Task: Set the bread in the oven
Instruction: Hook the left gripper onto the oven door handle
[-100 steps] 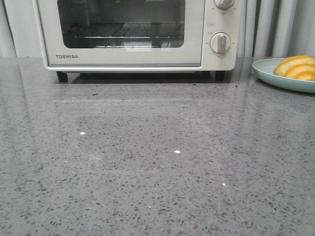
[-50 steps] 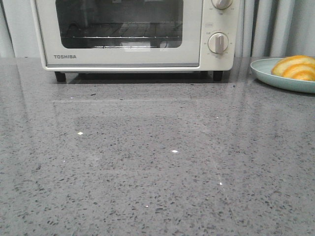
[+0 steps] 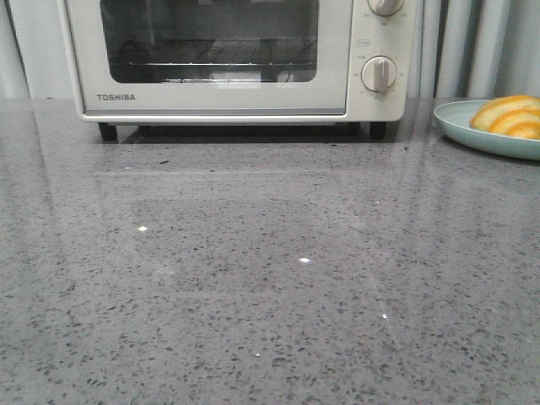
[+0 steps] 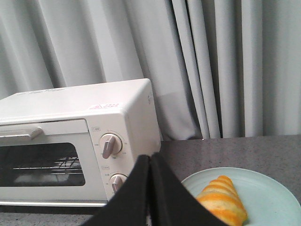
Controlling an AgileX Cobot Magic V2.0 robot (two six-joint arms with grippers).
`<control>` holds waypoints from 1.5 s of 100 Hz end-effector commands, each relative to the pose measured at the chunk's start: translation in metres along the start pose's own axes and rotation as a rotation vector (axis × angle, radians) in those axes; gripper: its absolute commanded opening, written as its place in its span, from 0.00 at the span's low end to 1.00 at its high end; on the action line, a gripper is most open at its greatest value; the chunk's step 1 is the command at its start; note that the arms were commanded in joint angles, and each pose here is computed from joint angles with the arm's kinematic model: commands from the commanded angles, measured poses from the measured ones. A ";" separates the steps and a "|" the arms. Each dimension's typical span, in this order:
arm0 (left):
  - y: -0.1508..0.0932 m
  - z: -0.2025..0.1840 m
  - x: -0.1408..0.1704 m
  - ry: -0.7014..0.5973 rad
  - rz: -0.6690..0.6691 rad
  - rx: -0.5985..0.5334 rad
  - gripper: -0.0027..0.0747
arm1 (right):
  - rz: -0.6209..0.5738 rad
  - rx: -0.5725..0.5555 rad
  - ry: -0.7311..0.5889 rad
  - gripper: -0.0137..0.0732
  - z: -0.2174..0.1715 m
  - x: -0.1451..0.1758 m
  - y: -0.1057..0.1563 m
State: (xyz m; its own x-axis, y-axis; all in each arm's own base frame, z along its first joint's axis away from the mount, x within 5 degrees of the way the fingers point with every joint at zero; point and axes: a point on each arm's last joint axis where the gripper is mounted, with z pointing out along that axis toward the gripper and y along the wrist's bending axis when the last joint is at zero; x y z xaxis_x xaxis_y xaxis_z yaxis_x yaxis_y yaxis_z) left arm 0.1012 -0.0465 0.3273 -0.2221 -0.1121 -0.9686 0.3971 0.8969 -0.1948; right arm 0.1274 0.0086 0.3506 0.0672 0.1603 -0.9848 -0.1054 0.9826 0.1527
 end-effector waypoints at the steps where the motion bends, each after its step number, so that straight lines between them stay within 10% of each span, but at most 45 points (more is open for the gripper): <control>1: -0.010 0.023 -0.029 -0.035 0.050 0.046 0.01 | -0.014 -0.026 -0.036 0.10 0.001 -0.012 0.004; 66: -0.070 0.171 -0.122 0.014 0.139 0.179 0.01 | -0.007 -0.049 0.008 0.10 0.001 0.002 0.005; 150: -0.029 0.241 -0.097 0.097 0.103 0.044 0.01 | -0.001 -0.091 0.047 0.10 0.001 0.016 0.008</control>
State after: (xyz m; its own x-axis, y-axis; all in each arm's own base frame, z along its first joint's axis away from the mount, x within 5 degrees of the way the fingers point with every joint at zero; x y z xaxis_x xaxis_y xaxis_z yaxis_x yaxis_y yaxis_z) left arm 0.3261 -0.1674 0.3630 -0.3773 0.0934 -0.9214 0.4701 0.8765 -0.1037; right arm 0.1285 0.0160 0.3257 -0.0133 0.1564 -0.9876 -0.1505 0.9761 0.1566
